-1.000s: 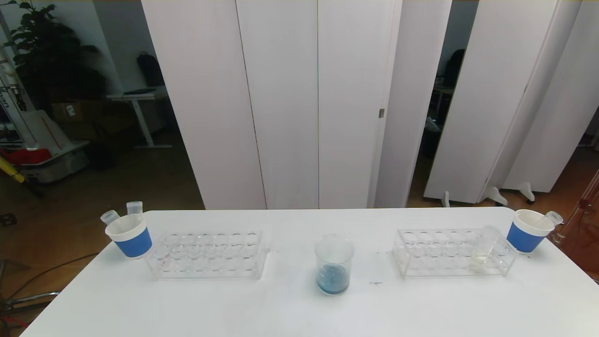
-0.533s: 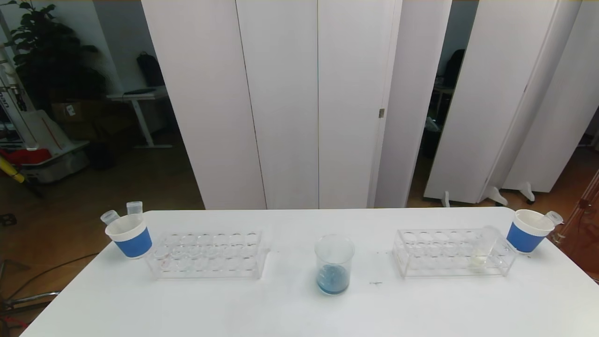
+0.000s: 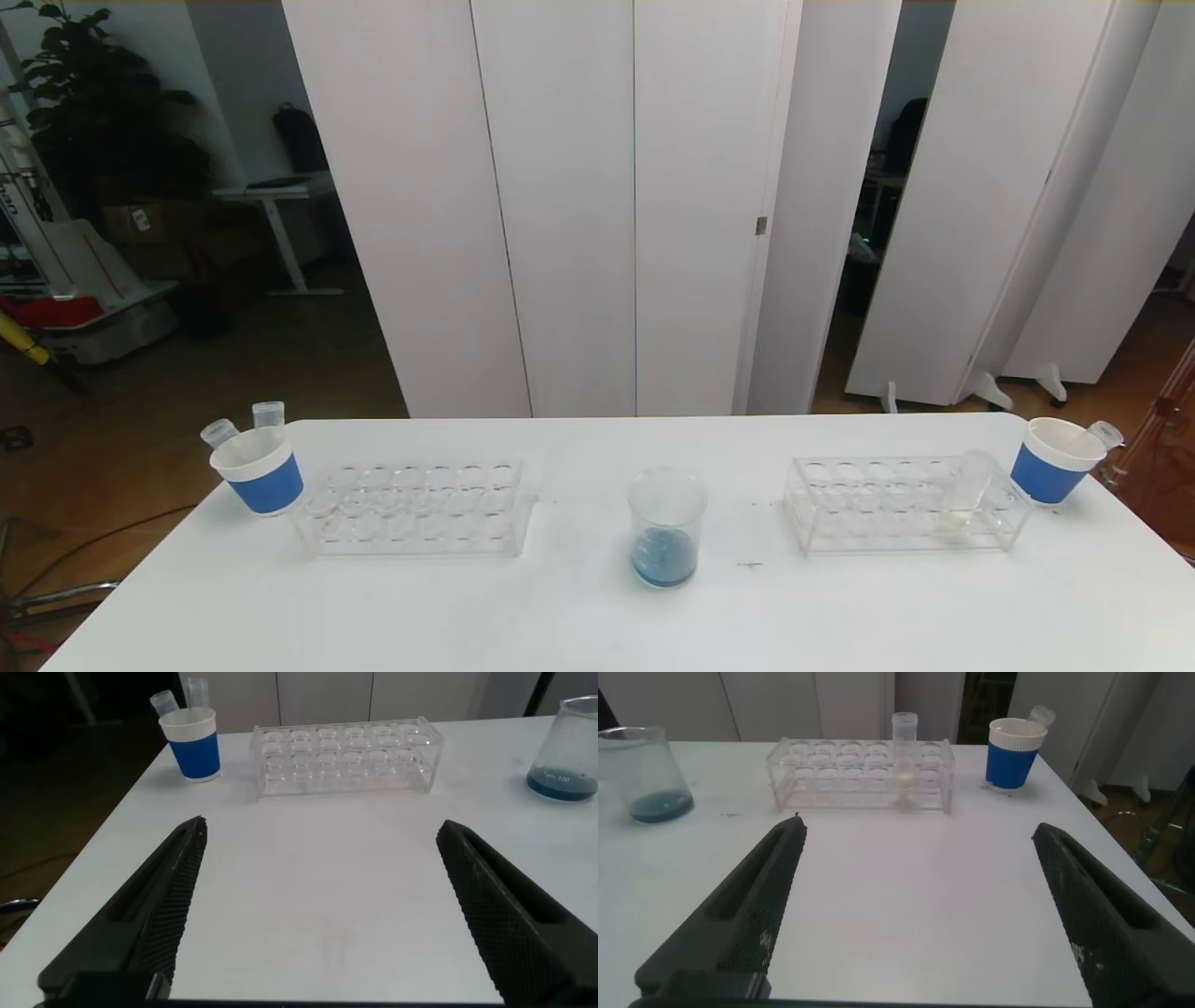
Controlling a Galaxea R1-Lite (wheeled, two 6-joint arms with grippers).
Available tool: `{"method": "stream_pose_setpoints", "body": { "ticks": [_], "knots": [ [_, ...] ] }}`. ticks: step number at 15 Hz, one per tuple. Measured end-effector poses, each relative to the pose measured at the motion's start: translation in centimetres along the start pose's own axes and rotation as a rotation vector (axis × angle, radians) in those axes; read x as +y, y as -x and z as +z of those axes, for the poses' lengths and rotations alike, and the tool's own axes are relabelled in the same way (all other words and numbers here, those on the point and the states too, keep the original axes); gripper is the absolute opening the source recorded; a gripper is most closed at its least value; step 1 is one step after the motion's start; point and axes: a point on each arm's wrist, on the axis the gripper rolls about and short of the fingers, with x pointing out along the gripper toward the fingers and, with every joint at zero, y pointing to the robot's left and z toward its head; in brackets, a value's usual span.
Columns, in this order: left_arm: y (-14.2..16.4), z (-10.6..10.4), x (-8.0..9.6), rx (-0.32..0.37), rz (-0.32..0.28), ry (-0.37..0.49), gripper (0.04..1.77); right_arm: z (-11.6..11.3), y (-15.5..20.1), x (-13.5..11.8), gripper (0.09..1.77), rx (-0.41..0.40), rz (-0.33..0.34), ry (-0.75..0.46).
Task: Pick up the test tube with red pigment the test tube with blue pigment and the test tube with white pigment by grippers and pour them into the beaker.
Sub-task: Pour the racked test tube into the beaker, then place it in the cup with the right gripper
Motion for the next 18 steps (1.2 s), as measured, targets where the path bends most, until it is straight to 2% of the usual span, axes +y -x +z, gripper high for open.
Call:
{"method": "stream_pose_setpoints", "body": {
  "ticks": [6,8,14,18],
  "knots": [
    [0.0,0.0,0.0,0.0,0.0,0.0,1.75,0.0,0.0,0.0,1.74,0.009,-0.006,-0.002],
    [0.0,0.0,0.0,0.0,0.0,0.0,1.75,0.8,0.3,0.0,1.74,0.01,-0.012,-0.006],
    [0.0,0.0,0.0,0.0,0.0,0.0,1.75,7.0,1.1,0.1,1.74,-0.026,-0.011,-0.013],
    [0.0,0.0,0.0,0.0,0.0,0.0,1.75,10.8,-0.4,0.2,1.74,0.003,-0.017,-0.008]
  ]
}}
